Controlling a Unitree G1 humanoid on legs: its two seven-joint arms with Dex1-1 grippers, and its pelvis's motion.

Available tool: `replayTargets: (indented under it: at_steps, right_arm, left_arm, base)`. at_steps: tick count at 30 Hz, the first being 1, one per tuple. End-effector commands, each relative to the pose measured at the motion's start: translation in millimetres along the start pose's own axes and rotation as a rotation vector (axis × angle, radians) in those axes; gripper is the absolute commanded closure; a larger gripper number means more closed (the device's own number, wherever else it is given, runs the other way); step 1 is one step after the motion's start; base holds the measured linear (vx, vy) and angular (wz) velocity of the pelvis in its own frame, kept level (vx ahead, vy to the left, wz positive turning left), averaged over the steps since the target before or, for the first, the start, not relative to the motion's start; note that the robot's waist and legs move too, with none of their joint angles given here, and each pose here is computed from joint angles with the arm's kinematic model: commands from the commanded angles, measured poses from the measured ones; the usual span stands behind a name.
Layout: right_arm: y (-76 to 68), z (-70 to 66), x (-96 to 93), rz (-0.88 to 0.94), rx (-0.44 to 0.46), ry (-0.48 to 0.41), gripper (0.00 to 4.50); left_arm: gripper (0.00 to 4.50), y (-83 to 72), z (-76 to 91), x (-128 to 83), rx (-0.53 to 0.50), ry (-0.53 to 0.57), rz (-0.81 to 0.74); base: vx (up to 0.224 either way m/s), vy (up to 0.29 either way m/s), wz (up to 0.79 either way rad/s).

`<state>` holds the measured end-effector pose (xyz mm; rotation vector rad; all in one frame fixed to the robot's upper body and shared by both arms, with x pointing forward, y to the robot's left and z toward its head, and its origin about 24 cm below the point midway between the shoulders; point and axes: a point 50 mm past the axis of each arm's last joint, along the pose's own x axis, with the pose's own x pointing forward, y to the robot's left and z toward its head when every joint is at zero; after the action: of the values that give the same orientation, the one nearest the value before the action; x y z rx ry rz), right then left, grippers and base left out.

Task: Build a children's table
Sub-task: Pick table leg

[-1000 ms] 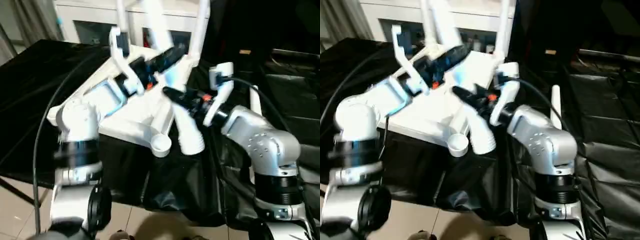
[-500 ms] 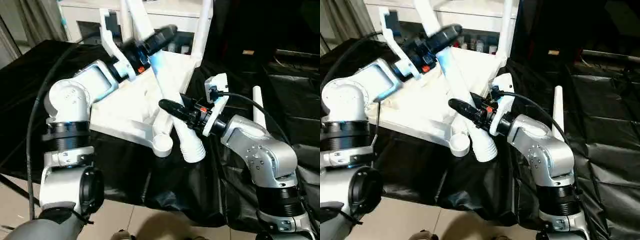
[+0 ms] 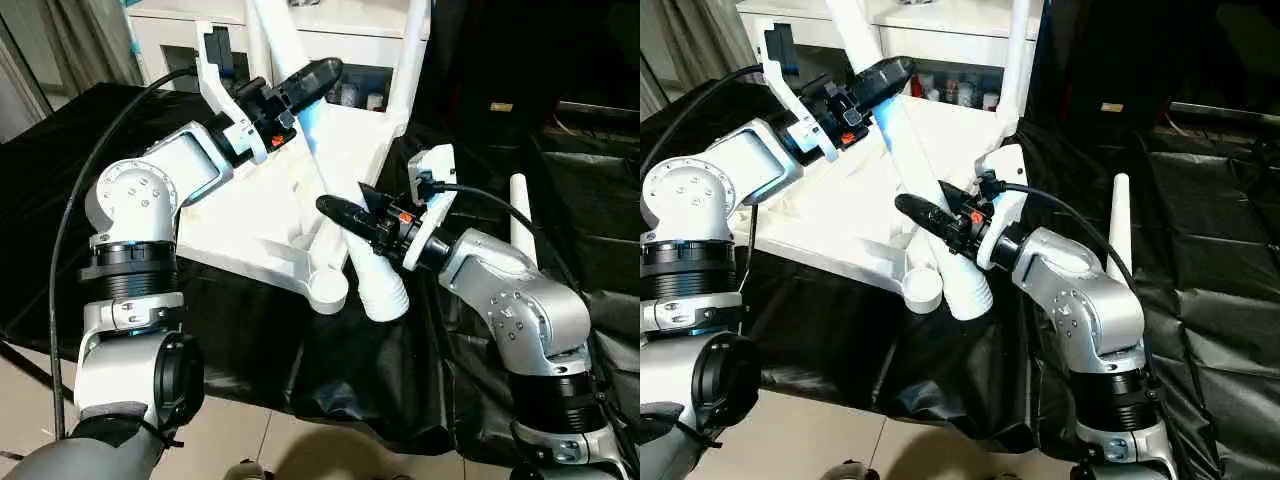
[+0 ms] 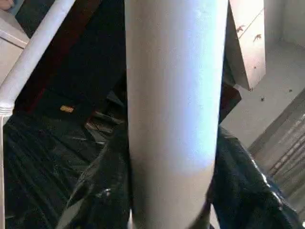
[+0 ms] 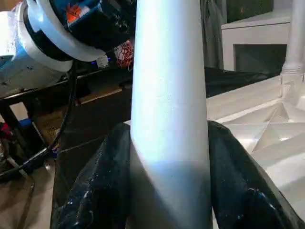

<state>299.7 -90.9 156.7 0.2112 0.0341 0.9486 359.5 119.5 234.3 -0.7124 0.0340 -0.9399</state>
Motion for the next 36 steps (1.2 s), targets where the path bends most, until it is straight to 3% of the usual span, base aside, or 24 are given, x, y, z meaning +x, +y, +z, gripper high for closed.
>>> replayTargets:
  at_steps: [1,6,12,13,20,23,24,27,29,36]
  right_arm:
    - [0.2,6.5,3.3,0.002,-0.019,-0.024,2.76]
    - [0.3,7.3,2.8,0.002,-0.025,-0.025,2.76]
    - [-1.7,8.8,1.3,-0.008,-0.033,-0.018,2.76]
    - [-2.4,8.9,1.7,-0.012,-0.032,-0.016,2.2]
    - [-3.2,10.1,2.5,0.009,0.014,-0.022,1.64]
    - [-4.9,13.4,-2.2,0.077,0.086,-0.023,1.47]
    - [-5.5,13.0,-4.0,0.097,0.101,-0.009,1.21]
    - [-5.4,10.5,-10.6,0.174,0.152,0.04,1.21]
    - [-0.9,3.2,-23.8,0.314,0.209,0.152,1.21]
    - [-0.2,-11.4,-33.4,0.366,0.211,0.29,1.21]
  left_arm:
    - [2.42,-2.5,1.5,0.5,0.022,0.018,-0.01]
    - [2.76,-4.2,3.9,0.3,0.024,0.016,-0.023]
    - [2.83,-5.4,5.3,1.8,0.025,0.009,-0.032]
    - [2.83,-6.1,5.8,2.3,0.024,0.001,-0.048]
    - [2.84,-11.4,8.2,1.3,0.038,0.014,-0.154]
    - [2.84,-22.7,7.2,-6.2,0.107,0.1,-0.345]
    - [2.84,-23.7,7.0,-7.3,0.125,0.116,-0.366]
    - [2.84,-25.4,7.5,-9.5,0.165,0.15,-0.408]
    - [2.84,-28.4,11.0,-12.2,0.21,0.179,-0.456]
    - [2.84,-38.0,12.0,-16.6,0.252,0.223,-0.59]
  base:
    - [0.0,0.0,0.0]
    - [0.0,0.0,0.0]
    - [0.0,0.0,0.0]
    - [0.0,0.0,0.0]
    - [0.0,0.0,0.0]
    - [0.0,0.0,0.0]
    - [0.0,0.0,0.0]
    - [0.0,0.0,0.0]
    - [0.0,0.0,0.0]
    - [0.0,0.0,0.0]
